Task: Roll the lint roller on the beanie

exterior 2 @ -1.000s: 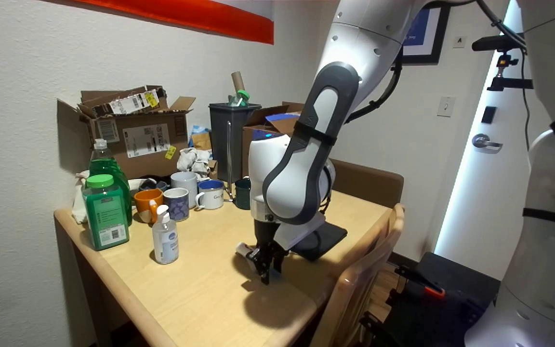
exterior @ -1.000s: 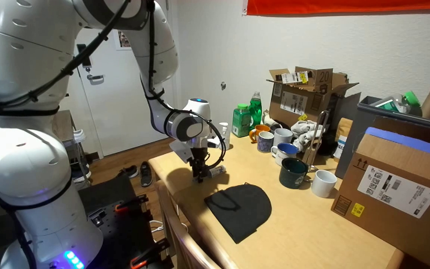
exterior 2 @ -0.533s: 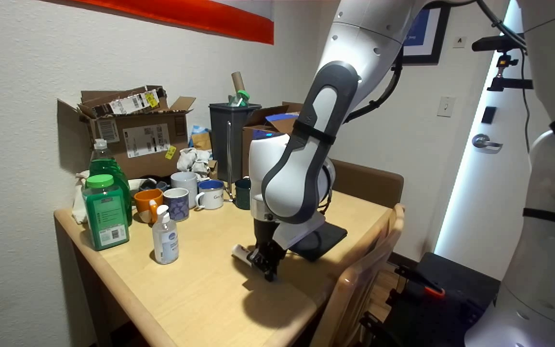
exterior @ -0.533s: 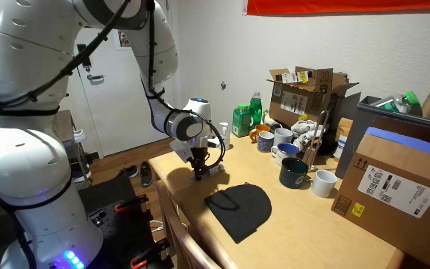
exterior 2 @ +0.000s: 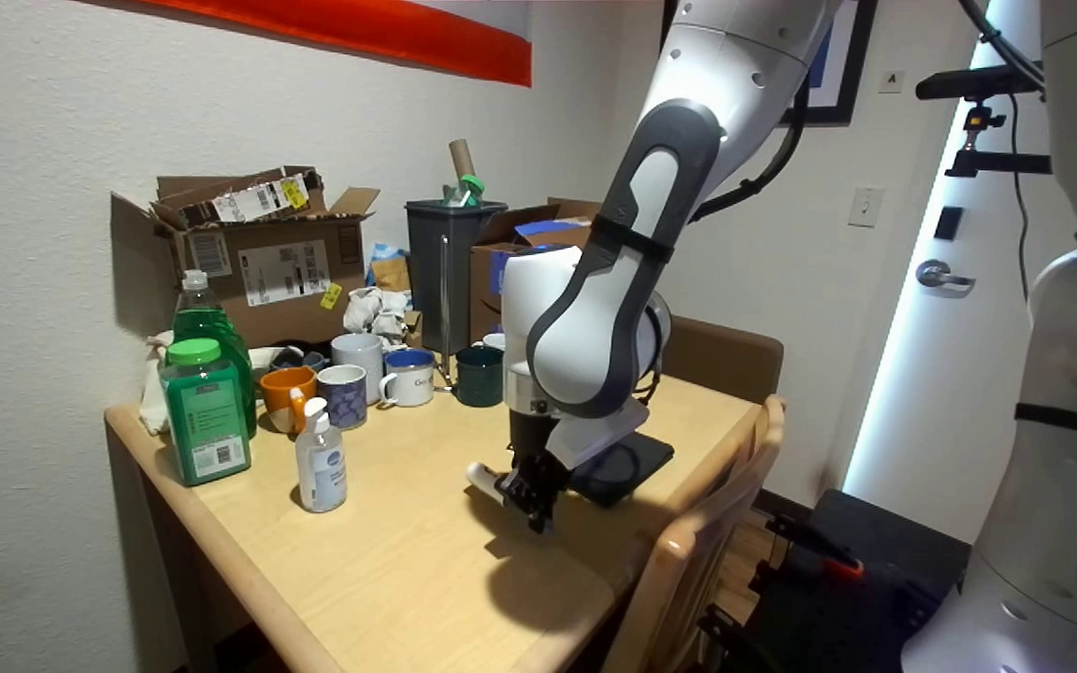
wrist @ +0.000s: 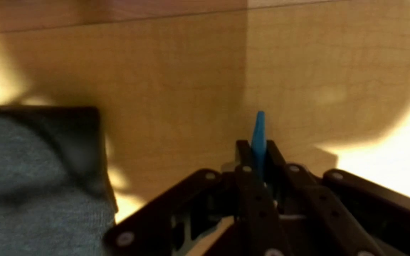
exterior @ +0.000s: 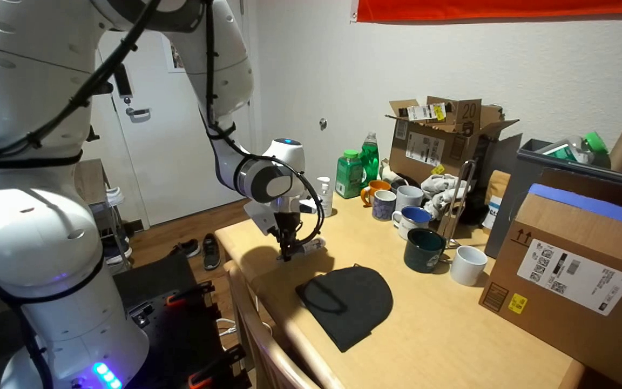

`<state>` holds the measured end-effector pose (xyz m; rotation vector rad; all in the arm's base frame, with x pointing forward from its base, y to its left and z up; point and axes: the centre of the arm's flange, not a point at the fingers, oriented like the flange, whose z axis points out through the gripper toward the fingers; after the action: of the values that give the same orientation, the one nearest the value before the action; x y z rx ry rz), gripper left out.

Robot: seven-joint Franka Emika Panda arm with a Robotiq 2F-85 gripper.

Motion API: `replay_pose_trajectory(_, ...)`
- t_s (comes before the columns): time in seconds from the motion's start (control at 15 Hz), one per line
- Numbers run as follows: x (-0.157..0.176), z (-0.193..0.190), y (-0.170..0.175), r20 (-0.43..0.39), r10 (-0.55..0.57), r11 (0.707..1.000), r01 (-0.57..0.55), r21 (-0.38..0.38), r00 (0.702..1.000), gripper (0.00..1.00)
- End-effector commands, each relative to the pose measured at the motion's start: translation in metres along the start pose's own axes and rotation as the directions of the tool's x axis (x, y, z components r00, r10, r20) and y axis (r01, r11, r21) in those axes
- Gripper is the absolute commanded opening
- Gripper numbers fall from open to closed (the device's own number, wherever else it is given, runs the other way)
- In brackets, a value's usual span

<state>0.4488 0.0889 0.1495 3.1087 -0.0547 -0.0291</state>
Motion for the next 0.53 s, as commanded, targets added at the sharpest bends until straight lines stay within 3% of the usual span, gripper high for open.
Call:
replay_pose_trajectory(0.0,-0.019,-0.038,0.007,-0.007,-0.006,1.0,0.006,-0.01,1.0,0.04)
replay_pose_trajectory(0.47,-0.012,-0.068,0.033,0.011,-0.024,0.999,0.025,-0.041,1.0,0.04)
